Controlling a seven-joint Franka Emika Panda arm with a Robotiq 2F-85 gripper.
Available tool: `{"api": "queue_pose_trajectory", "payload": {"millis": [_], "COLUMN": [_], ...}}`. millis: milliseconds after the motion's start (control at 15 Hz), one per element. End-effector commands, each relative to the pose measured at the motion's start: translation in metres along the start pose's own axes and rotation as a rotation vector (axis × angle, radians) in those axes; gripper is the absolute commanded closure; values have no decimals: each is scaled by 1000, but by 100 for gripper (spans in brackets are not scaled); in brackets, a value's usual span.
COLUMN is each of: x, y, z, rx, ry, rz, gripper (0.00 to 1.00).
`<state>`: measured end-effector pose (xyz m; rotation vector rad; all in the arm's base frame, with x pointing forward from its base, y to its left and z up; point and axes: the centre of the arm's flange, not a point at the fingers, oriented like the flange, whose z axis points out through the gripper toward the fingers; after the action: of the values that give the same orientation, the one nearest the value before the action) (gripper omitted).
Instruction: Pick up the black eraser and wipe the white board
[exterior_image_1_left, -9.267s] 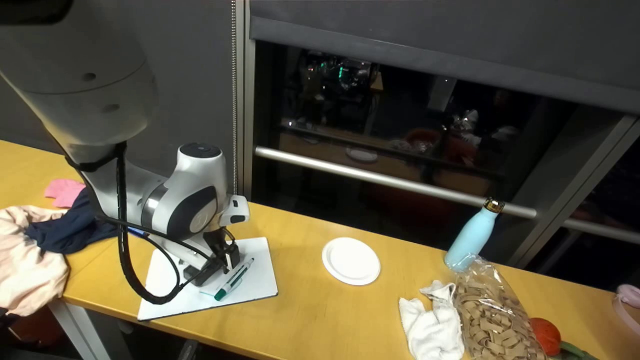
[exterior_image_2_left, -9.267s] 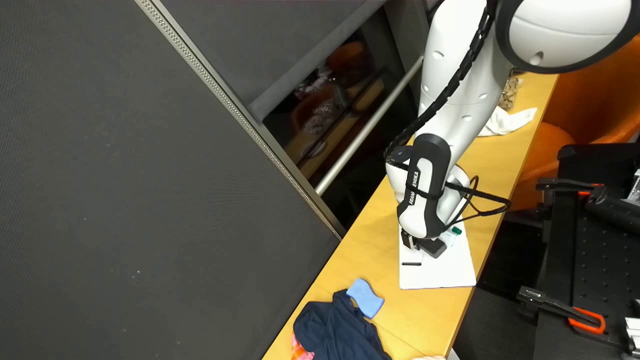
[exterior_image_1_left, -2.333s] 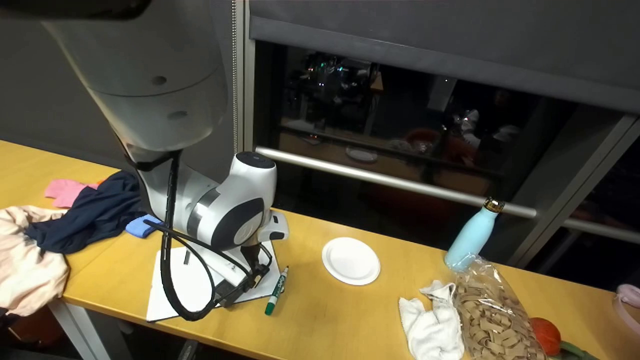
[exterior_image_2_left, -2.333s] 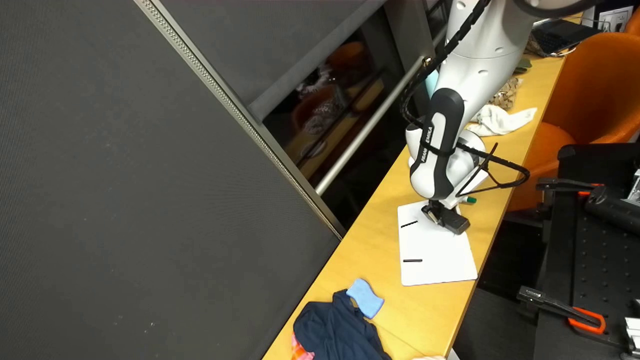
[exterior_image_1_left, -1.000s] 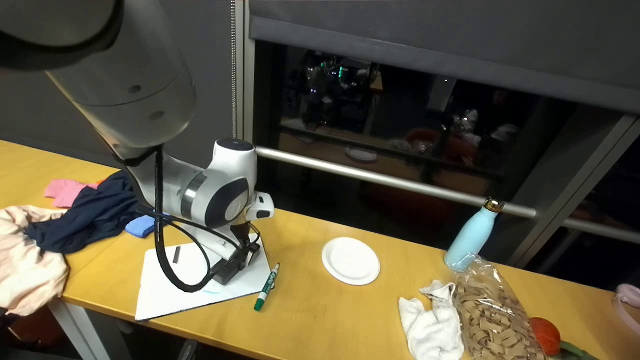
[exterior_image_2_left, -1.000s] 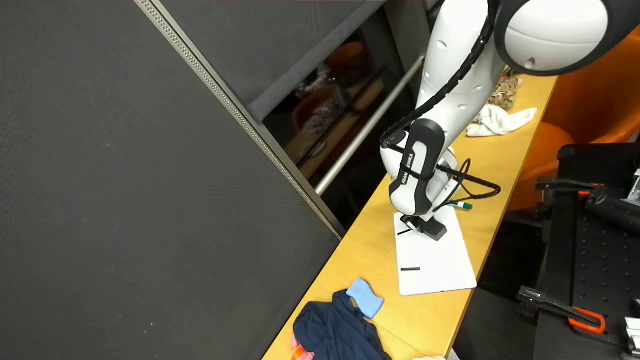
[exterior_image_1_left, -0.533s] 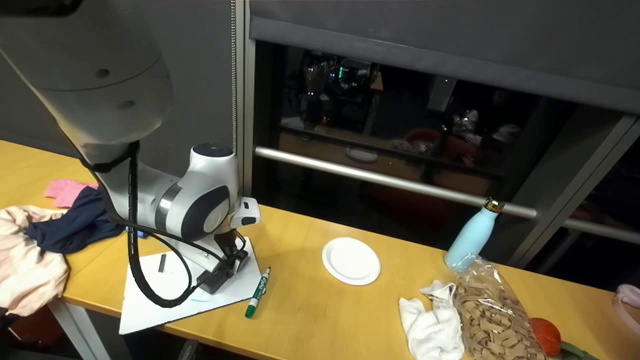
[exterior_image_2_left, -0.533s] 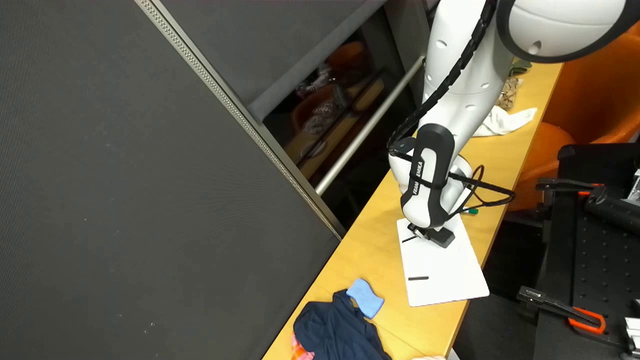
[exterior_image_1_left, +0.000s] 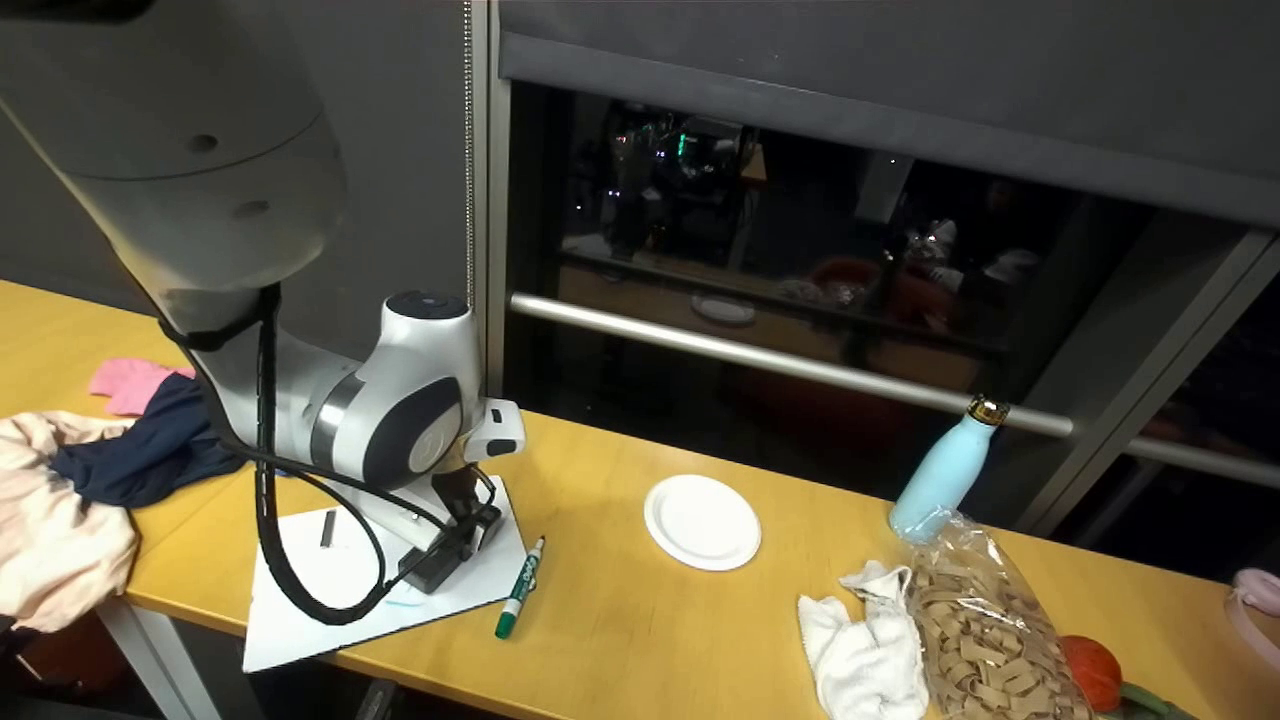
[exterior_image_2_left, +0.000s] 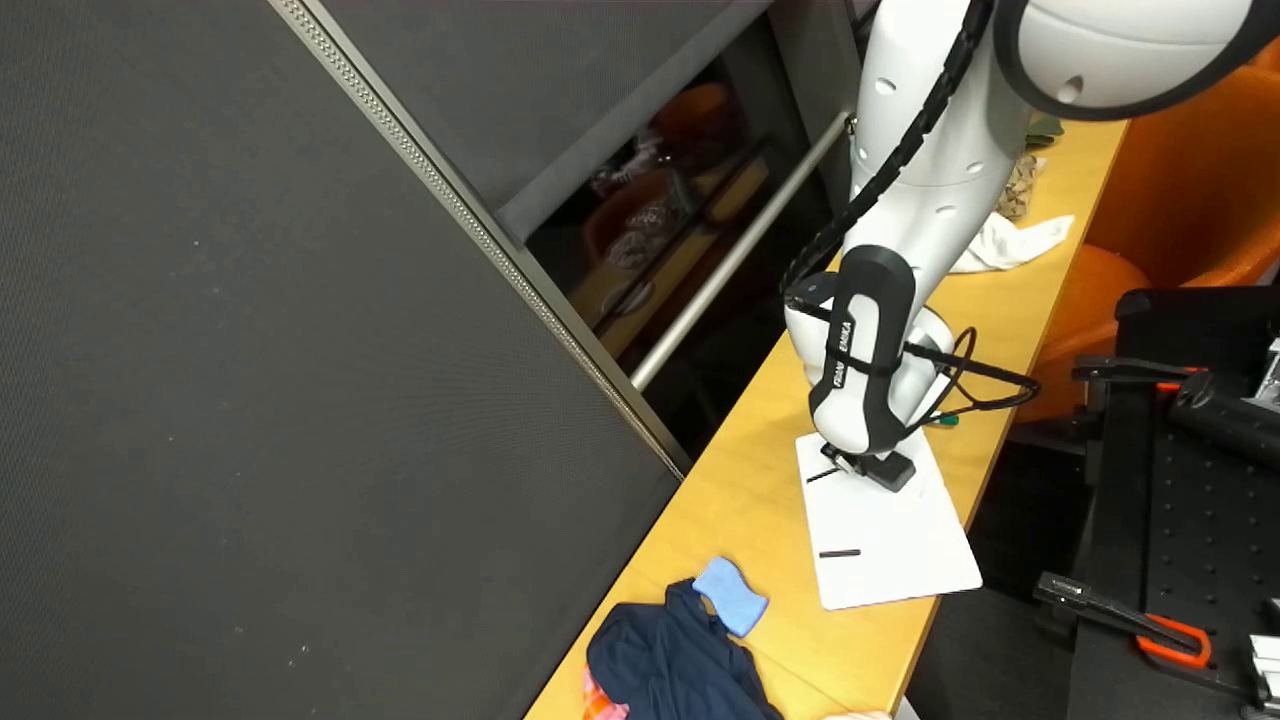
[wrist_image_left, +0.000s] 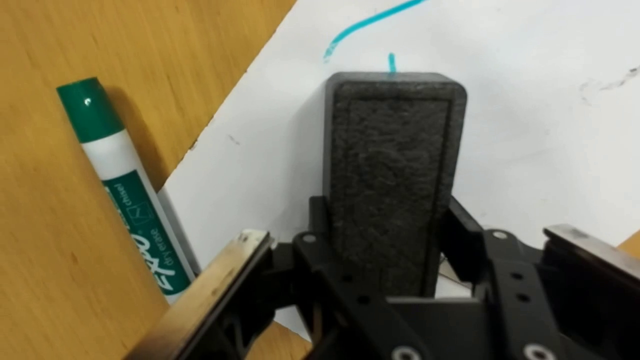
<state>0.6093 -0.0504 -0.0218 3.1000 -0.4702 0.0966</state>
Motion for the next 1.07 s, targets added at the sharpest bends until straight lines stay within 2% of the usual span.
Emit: {"api": "queue_pose_trajectory", "payload": {"millis": [0,400,667,1000], "x": [-3,-38,-57,-55], "y": [2,9,-3,-23], "z": [-13,-54,-44,-25], "rx": [12,20,5,13], "ry": [3,-13,-37,-31], "rz": [15,-19,-39,-43], "gripper": [69,69,69,69]}}
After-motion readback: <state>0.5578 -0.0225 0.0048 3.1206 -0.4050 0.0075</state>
